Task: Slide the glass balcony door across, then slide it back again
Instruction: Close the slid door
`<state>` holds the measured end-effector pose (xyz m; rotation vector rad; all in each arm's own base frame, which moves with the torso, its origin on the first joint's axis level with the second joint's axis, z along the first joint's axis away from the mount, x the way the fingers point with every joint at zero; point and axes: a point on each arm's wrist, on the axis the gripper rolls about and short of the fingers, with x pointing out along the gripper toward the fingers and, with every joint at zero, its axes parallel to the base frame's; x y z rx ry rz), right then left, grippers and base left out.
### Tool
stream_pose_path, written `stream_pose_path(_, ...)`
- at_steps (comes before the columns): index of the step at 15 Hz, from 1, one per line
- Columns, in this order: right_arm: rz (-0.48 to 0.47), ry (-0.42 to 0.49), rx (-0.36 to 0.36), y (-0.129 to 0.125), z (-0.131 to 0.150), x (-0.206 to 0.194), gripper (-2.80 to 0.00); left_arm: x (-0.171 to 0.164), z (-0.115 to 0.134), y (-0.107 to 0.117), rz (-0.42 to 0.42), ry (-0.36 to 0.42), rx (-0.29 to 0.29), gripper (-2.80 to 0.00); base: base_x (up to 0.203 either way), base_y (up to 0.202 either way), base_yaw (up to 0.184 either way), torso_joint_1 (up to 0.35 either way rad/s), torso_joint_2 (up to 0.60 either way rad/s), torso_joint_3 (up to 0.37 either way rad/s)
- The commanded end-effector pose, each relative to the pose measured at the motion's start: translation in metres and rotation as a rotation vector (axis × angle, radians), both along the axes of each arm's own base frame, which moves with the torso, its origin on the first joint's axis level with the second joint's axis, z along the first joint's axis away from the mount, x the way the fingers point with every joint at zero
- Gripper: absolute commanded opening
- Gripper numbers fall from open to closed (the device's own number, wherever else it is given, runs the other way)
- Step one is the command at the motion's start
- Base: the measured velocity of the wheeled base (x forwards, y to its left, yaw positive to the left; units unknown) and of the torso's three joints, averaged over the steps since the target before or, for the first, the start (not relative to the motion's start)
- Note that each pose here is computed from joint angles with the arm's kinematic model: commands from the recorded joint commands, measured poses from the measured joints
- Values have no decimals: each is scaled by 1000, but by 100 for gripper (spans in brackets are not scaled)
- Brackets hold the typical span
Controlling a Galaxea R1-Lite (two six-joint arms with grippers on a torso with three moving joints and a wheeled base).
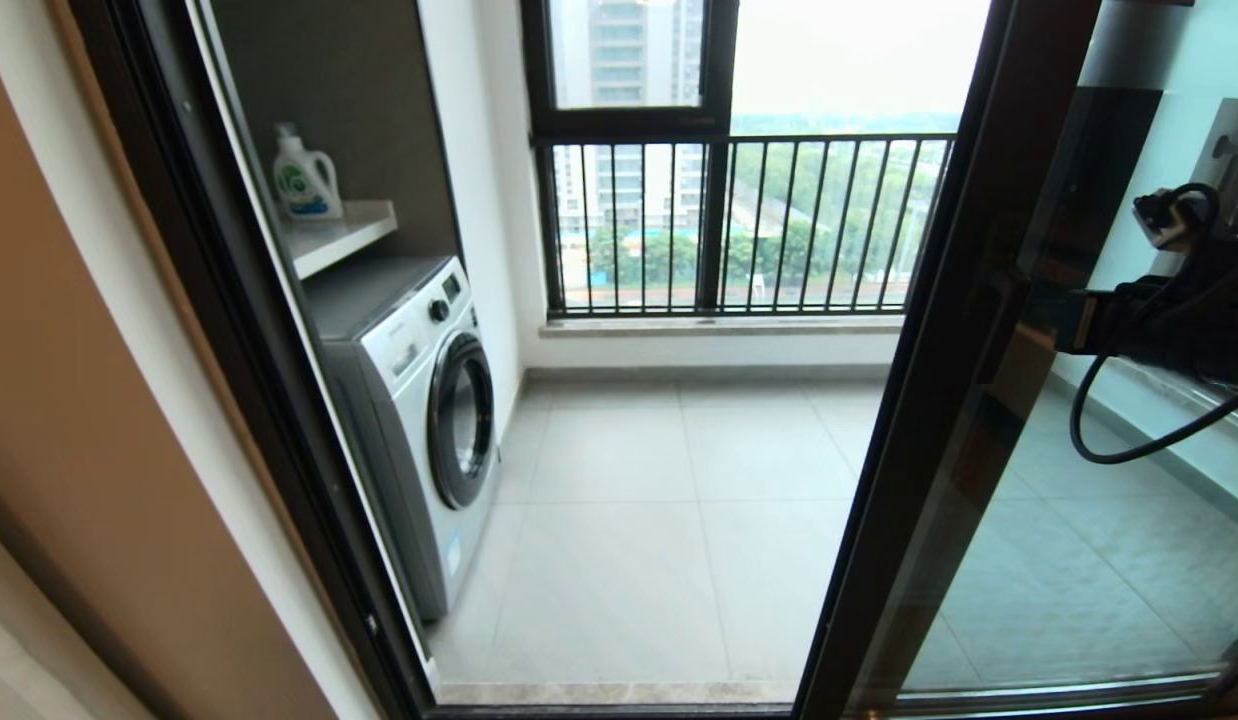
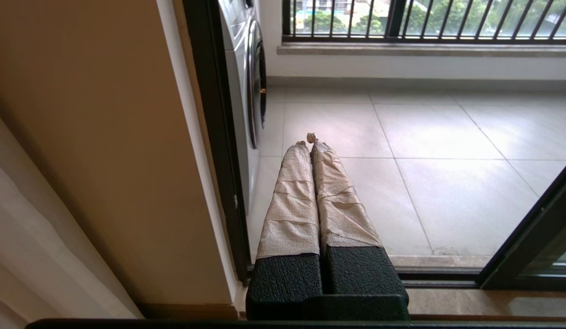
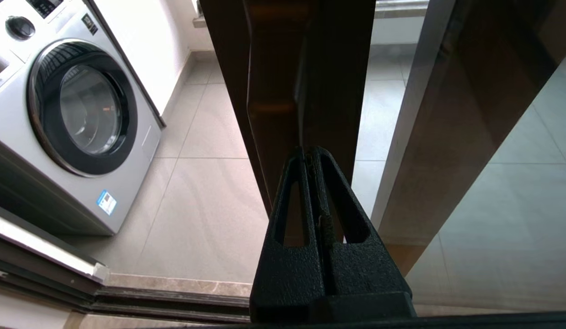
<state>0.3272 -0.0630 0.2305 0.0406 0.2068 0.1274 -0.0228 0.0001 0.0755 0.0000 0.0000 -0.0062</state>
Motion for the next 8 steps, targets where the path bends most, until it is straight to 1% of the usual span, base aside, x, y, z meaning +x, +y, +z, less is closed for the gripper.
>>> stream_pose_path(1, 7, 10, 4, 1, -4, 4, -280, 0, 0, 0, 0, 2, 0, -280, 0, 0, 0, 0, 0, 0)
stream_pose_path(8, 55, 15, 9, 17, -6, 6, -280, 0, 0, 0, 0, 2, 0, -280, 0, 0, 0, 0, 0, 0)
